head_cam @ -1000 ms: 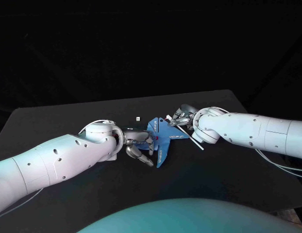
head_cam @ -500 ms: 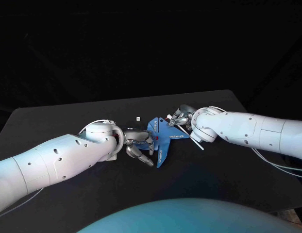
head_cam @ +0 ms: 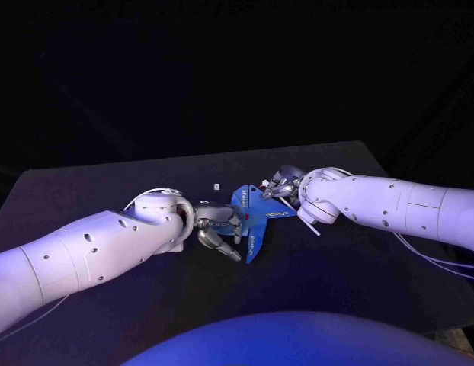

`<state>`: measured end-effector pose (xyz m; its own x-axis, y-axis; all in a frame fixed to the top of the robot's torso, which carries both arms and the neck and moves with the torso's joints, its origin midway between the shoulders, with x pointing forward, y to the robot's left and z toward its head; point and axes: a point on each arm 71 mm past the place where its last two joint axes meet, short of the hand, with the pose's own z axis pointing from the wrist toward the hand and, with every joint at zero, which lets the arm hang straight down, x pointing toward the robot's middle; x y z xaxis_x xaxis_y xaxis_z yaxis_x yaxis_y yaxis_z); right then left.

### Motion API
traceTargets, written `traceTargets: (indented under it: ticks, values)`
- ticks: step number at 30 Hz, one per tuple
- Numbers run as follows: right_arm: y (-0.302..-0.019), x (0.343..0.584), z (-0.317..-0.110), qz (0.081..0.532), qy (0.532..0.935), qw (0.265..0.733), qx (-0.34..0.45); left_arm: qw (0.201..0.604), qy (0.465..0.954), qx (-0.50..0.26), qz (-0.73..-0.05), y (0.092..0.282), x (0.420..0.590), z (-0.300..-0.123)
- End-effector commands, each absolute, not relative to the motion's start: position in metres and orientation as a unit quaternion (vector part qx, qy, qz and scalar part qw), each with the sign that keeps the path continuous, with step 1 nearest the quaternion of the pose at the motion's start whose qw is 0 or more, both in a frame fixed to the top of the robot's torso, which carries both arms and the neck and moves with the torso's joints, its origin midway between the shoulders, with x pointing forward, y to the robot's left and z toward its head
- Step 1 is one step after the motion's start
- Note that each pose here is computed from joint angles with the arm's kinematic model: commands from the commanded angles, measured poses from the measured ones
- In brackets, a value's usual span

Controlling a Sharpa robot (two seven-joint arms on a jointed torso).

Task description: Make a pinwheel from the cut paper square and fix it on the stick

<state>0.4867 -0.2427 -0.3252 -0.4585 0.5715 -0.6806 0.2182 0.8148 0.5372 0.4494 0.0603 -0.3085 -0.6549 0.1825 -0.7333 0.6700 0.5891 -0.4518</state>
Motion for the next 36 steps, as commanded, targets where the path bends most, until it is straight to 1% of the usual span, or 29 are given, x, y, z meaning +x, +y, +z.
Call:
traceTargets:
  ticks: [1, 17, 27, 36]
  values:
    - [-0.238, 0.485, -0.330, 0.199, 0.844, 0.441, 0.232, 0.309, 0.838, 0.259, -0.368, 0.061, 0.446, -0.314]
    - [-0.238, 0.492, -0.332, 0.200, 0.841, 0.442, 0.239, 0.306, 0.840, 0.260, -0.366, 0.061, 0.446, -0.314]
    - [-0.234, 0.495, -0.333, 0.208, 0.844, 0.431, 0.243, 0.304, 0.841, 0.260, -0.364, 0.060, 0.446, -0.315]
    - [-0.236, 0.499, -0.332, 0.210, 0.839, 0.438, 0.247, 0.303, 0.842, 0.260, -0.363, 0.061, 0.446, -0.315]
